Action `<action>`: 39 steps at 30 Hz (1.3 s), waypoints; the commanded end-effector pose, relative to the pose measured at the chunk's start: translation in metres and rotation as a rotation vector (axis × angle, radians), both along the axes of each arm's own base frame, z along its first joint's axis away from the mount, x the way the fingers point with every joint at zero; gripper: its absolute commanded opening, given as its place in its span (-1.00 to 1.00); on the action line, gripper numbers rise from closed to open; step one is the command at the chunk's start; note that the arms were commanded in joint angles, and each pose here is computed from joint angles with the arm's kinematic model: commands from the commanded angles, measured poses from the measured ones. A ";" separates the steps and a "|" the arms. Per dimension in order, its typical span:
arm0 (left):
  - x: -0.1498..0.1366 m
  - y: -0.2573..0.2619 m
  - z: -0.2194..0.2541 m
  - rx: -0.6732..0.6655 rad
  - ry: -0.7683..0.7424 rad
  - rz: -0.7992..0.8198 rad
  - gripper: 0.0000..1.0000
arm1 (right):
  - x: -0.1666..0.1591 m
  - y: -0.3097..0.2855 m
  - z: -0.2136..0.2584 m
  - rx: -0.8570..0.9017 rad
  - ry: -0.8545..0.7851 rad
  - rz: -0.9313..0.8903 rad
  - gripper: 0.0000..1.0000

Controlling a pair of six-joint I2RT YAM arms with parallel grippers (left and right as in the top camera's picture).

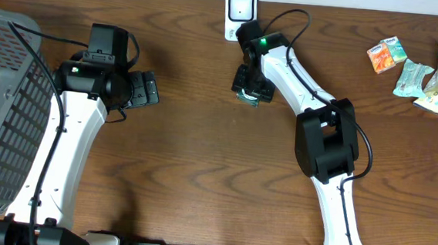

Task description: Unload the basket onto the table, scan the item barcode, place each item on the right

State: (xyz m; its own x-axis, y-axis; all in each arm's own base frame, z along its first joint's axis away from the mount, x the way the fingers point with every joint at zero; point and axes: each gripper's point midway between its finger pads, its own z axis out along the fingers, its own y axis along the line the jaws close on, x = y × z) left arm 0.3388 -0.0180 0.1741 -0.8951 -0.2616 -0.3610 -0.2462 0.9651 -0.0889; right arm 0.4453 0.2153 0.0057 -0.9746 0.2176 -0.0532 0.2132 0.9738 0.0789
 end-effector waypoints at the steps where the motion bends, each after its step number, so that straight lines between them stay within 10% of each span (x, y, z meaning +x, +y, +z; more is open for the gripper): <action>1: 0.001 0.002 0.000 0.014 0.002 0.000 0.96 | 0.003 0.008 0.042 -0.004 -0.108 0.428 0.29; 6: 0.001 0.002 0.000 0.014 0.002 0.001 0.96 | 0.004 0.002 0.097 -0.086 -0.242 0.884 0.09; 7: 0.001 0.002 0.000 0.014 0.003 0.000 0.96 | 0.011 -0.012 0.115 -0.162 -0.280 0.912 0.99; 18: 0.001 0.002 0.000 0.014 0.002 0.000 0.96 | 0.009 -0.010 0.111 -0.033 -0.273 0.882 0.98; 23: 0.001 0.002 0.000 0.014 0.002 0.000 0.95 | 0.004 0.020 0.116 0.206 -0.244 0.560 0.99; 30: 0.001 0.002 0.000 0.014 0.002 0.000 0.96 | 0.008 -0.004 0.092 0.093 -0.158 -0.136 0.99; 39: 0.001 0.002 0.000 0.014 0.002 0.000 0.95 | -0.001 -0.001 0.031 0.021 -0.201 -0.374 0.99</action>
